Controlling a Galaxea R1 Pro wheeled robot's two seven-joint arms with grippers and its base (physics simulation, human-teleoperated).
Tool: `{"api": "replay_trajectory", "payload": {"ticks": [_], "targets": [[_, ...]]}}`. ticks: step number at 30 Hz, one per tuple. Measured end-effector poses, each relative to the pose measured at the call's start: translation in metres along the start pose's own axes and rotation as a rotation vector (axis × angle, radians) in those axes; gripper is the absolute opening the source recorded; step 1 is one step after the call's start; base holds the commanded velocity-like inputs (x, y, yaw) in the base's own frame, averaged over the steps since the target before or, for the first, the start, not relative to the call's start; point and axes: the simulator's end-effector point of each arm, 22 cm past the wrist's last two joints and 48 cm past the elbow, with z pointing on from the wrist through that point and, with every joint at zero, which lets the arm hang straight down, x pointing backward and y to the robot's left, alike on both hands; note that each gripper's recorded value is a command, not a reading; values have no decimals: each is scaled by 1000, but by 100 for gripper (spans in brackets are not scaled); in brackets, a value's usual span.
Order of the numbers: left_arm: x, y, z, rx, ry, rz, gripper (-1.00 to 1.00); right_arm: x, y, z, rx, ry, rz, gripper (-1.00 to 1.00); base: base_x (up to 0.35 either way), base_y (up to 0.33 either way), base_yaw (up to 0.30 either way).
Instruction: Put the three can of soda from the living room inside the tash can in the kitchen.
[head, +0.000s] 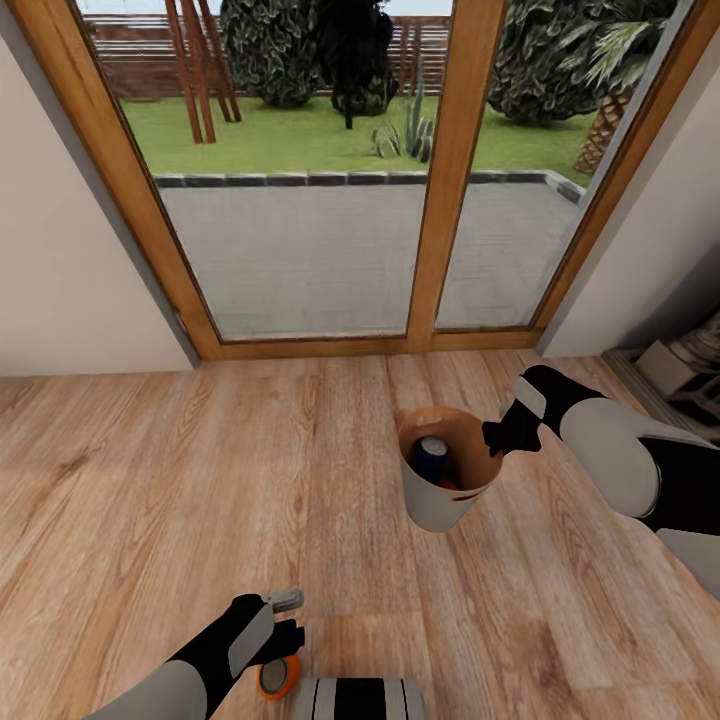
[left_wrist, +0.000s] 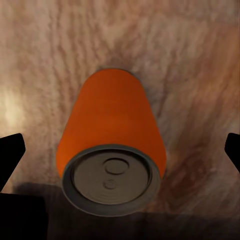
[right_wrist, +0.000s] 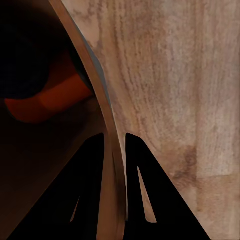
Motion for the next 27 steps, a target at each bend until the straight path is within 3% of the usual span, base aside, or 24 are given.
{"api": "replay_trajectory", "payload": {"ticks": [27], "targets": [[3, 1, 2, -5, -4, -5, 100, 0, -1, 0, 2, 0, -1, -100, 0, 0, 0]]}}
